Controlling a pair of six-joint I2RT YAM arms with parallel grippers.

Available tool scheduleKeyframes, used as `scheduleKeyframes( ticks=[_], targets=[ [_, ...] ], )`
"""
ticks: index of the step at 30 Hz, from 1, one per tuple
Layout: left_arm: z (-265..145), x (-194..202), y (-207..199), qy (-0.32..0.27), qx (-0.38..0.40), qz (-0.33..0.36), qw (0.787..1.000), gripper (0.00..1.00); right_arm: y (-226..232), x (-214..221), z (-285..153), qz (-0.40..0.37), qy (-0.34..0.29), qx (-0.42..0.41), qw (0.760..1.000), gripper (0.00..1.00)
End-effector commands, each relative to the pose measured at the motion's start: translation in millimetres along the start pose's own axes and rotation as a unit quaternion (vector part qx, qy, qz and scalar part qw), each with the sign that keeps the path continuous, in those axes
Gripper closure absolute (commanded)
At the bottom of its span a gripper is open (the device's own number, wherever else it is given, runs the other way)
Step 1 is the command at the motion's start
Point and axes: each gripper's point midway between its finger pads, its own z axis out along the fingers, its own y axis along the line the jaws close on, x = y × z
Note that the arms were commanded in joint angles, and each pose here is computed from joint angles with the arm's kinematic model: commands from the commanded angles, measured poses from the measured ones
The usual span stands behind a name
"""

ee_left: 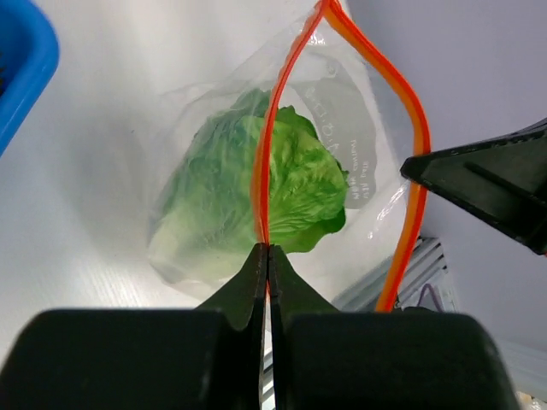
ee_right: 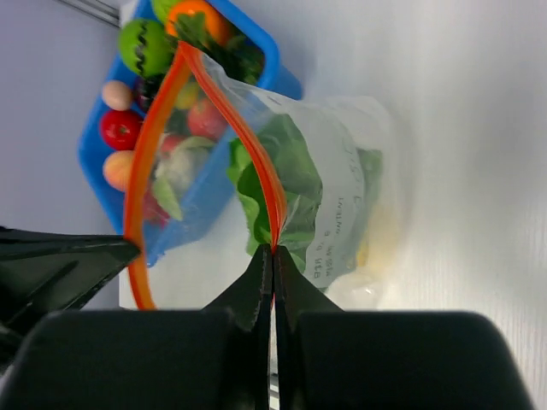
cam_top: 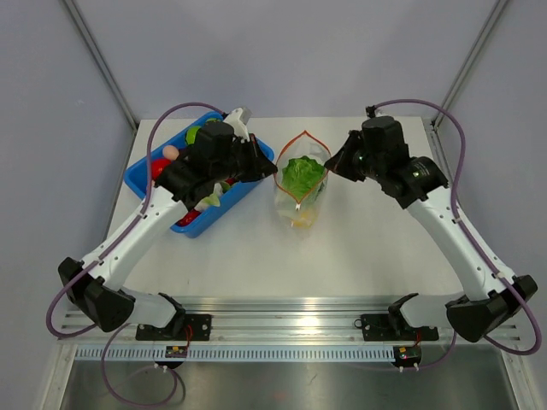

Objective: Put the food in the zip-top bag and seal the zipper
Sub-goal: Adjust the zipper food storage bag at the center of the board.

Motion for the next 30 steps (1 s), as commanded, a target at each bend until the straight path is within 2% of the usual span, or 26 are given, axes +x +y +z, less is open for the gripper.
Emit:
scheduleKeyframes(
  ticks=[1, 2, 6, 10, 12, 16, 18, 20, 22, 23, 26, 28, 30],
  targets=[
    [-16, -13, -24, -0.02, 0.035, 0.022, 0.999, 1.0, 22, -18, -35, -0.033, -0.027, -0.046, 0.998, 1.0],
    [-3, 0, -12, -0.002, 0.02, 0.017, 1.0, 1.0, 26, -16, -38, -0.031, -0.026, -0.063, 0.997, 1.0],
    [34, 39, 10, 0.049, 0.009, -0.001, 0.999, 1.0, -9, 23, 1, -0.028, 0.021, -0.018, 0.999, 1.0],
    [56, 66, 13, 0.101, -0.003, 0.012, 0.995, 1.0, -17, 41, 20, -0.026, 0.066, -0.003, 0.998, 1.0],
    [49, 54, 2, 0.091, 0.002, 0.024, 0.996, 1.0, 0, 30, 7, -0.028, 0.053, -0.032, 0.998, 1.0],
    [11, 12, -30, 0.019, 0.034, 0.044, 0.998, 1.0, 30, -1, -40, -0.038, -0.007, -0.095, 0.995, 1.0],
    [7, 7, -30, 0.01, 0.032, 0.045, 0.998, 1.0, 30, -4, -47, -0.038, -0.017, -0.097, 0.994, 1.0],
    [19, 22, -20, 0.029, 0.025, 0.04, 0.998, 1.0, 23, 0, -42, -0.038, -0.019, -0.09, 0.995, 1.0],
    [37, 41, -12, 0.058, 0.029, 0.023, 0.998, 1.0, 1, 21, -18, -0.031, 0.011, -0.055, 0.998, 1.0],
    [54, 66, 7, 0.091, 0.012, 0.014, 0.996, 1.0, -4, 28, -10, -0.031, 0.018, -0.05, 0.998, 1.0],
    [78, 98, 27, 0.125, -0.008, 0.003, 0.992, 1.0, -33, 59, 20, -0.028, 0.062, -0.007, 0.998, 1.0],
    [82, 105, 31, 0.137, -0.016, 0.006, 0.99, 1.0, -39, 65, 25, -0.032, 0.08, 0.01, 0.996, 1.0],
    [76, 94, 22, 0.128, -0.012, 0.02, 0.991, 1.0, -24, 53, 17, -0.039, 0.071, -0.013, 0.997, 1.0]
  ],
)
